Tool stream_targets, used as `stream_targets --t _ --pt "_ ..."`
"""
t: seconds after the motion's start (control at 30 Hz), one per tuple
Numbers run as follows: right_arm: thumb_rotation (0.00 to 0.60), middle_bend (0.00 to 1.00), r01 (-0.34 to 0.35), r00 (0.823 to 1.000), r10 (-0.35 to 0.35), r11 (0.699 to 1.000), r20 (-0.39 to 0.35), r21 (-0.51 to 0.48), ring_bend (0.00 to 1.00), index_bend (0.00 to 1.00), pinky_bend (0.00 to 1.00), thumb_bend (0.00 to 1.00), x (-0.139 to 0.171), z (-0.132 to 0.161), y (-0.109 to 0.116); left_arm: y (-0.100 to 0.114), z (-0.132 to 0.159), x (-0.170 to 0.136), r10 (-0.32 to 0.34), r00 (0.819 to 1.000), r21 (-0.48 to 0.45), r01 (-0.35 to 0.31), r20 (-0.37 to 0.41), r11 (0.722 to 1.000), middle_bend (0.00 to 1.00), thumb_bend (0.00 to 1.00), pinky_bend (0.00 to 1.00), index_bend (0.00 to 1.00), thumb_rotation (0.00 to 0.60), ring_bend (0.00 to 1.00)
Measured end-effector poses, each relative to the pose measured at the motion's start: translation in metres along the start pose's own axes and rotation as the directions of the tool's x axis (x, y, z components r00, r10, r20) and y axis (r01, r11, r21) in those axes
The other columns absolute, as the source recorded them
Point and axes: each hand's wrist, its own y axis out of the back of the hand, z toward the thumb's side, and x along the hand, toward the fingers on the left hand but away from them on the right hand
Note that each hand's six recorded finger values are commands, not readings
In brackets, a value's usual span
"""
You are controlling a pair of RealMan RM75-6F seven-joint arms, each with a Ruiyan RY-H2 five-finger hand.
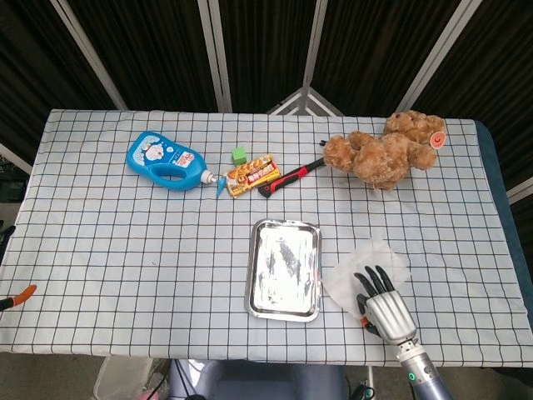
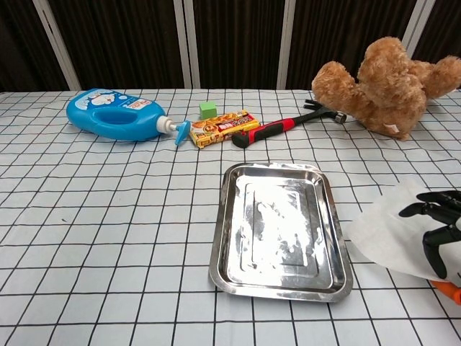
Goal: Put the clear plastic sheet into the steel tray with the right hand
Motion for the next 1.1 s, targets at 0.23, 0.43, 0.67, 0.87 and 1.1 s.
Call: stream_targets --t 0.23,0.43,0.67,0.87,1.1 --pt "0.600 0.18 0.099 0.993 -0.100 0.995 -0.056 -0.008 0.00 0.68 0.00 0.47 -0.005 0.008 0.032 0.000 0.000 0.000 -0.002 1.000 -0.002 0.002 -0.001 1.000 0.00 0.00 0.00 0.00 0.600 0.00" --pt "0.600 0.19 0.224 0.967 -0.230 0.973 -0.114 -0.059 0.00 0.68 0.00 0.47 -0.016 0.018 0.075 0.000 0.000 0.000 -0.002 1.000 -0.002 0.002 -0.002 1.000 0.00 0.00 0.00 0.00 0.600 0.00" --pt "0.600 0.20 0.288 0.919 -0.309 0.950 -0.246 -0.119 0.00 0.70 0.00 0.47 -0.026 0.041 0.104 -0.001 0.000 0.000 -0.004 1.000 -0.002 0.004 -0.004 1.000 0.00 0.00 0.00 0.00 0.600 0.00" --pt "0.600 0.20 0.286 0.886 -0.322 0.946 -0.333 -0.152 0.00 0.70 0.00 0.47 -0.038 0.067 0.112 -0.001 0.000 0.001 -0.006 1.000 -0.003 0.006 -0.003 1.000 0.00 0.00 0.00 0.00 0.600 0.00" --pt "0.600 0.20 0.240 0.877 -0.296 0.952 -0.377 -0.189 0.00 0.70 0.00 0.47 -0.047 0.098 0.104 -0.001 0.000 0.001 -0.008 1.000 -0.004 0.008 -0.002 1.000 0.00 0.00 0.00 0.00 0.600 0.00"
